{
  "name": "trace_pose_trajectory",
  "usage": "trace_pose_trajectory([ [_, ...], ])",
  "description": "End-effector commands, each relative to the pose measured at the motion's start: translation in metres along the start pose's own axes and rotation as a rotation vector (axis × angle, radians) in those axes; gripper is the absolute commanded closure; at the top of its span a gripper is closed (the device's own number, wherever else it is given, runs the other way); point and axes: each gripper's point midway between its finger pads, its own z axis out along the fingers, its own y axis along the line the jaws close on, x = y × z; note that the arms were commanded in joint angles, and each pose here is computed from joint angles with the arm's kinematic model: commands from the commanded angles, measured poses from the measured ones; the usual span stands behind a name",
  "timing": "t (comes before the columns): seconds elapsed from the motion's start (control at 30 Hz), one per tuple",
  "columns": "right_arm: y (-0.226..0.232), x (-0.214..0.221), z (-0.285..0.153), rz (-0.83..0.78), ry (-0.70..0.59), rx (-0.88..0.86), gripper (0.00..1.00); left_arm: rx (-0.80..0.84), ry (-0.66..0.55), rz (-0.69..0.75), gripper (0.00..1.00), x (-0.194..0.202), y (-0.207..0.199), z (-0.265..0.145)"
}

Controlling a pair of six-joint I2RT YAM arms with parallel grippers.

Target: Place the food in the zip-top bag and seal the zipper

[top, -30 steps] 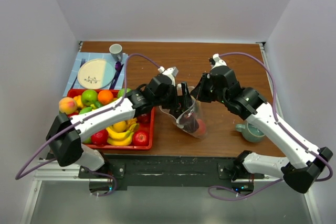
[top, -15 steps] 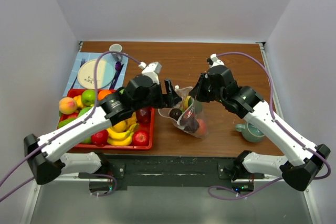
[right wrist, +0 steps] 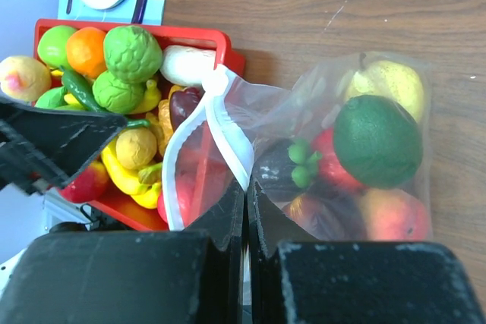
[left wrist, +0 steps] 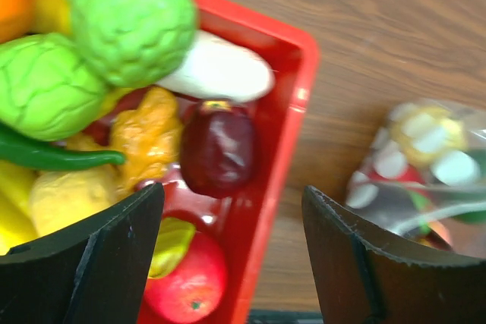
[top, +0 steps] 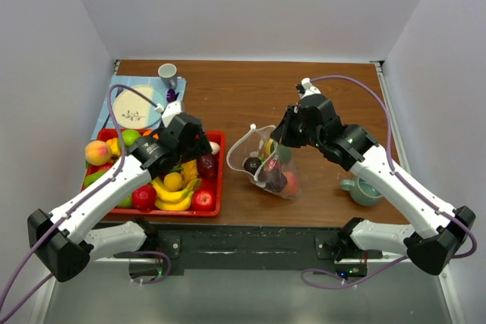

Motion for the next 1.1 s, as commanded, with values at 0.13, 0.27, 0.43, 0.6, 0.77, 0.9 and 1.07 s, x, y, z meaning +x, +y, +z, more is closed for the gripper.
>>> trace_pose_trajectory([
  [0.13,0.011,0.002,0.006,0.001,0.000,-0.068,1.00,-0.221,-0.113,-0.023,0.21,-0.024,0.034,0.029],
  [0.27,0.011,0.004,0.006,-0.001,-0.002,-0.073,1.00,-0.287,-0.147,0.007,0.09,-0.038,0.035,0.041],
  [0.43,0.010,0.006,0.005,-0.008,0.001,-0.076,1.00,-0.346,-0.184,0.014,0.00,-0.058,0.039,0.052],
  [0.6,0.010,0.006,0.006,-0.011,0.001,-0.081,1.00,-0.349,-0.204,0.024,0.00,-0.075,0.040,0.063],
  [0.77,0.011,0.008,0.008,-0.013,0.008,-0.087,1.00,-0.373,-0.160,0.060,0.00,-0.077,0.045,0.083],
  [0.9,0.012,0.008,0.008,-0.017,0.011,-0.090,1.00,-0.391,-0.120,0.068,0.00,-0.073,0.050,0.096],
  [1.07,0.011,0.008,0.008,-0.019,0.010,-0.089,1.00,-0.396,-0.083,0.069,0.00,-0.062,0.057,0.109],
])
